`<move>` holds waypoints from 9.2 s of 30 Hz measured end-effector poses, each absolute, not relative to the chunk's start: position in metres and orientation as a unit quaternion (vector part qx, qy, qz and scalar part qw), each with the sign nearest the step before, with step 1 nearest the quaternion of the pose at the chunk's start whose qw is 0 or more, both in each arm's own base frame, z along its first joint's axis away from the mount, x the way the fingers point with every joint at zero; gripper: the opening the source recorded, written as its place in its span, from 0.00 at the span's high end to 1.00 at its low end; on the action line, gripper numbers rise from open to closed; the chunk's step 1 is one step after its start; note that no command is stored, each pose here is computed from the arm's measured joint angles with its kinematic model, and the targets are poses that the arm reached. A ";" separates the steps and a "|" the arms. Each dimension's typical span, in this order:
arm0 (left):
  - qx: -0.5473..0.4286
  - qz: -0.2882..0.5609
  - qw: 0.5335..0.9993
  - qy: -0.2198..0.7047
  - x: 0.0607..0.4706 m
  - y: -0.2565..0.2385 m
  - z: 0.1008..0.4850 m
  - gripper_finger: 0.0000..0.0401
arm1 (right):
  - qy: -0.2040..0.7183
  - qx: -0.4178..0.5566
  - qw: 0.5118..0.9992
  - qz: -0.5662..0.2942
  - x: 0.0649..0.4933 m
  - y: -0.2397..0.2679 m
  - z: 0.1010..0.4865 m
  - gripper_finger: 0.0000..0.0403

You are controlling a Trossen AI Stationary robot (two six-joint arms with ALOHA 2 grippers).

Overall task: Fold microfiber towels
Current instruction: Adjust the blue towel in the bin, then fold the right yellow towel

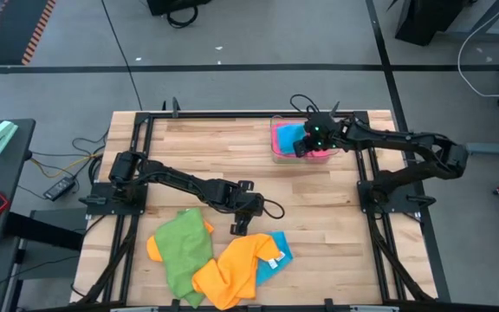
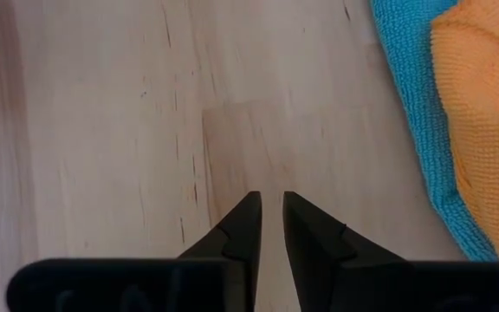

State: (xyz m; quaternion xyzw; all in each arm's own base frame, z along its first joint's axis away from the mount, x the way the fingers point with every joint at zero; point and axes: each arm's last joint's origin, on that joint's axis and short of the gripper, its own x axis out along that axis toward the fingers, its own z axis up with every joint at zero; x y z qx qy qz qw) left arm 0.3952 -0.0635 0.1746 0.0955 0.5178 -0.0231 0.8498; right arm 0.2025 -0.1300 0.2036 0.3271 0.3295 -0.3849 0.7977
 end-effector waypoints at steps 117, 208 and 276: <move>0.081 -0.151 0.741 0.649 0.319 -0.120 0.231 0.95 | 0.451 0.094 0.886 -0.043 0.236 0.011 0.265 0.74; 0.047 0.101 0.902 0.417 0.286 -0.130 0.345 0.98 | 0.290 -0.075 0.954 0.019 0.278 0.172 0.211 0.74; 0.096 -0.198 0.844 0.490 0.363 -0.114 0.274 0.96 | 0.260 0.033 0.949 0.173 0.286 0.172 0.231 0.46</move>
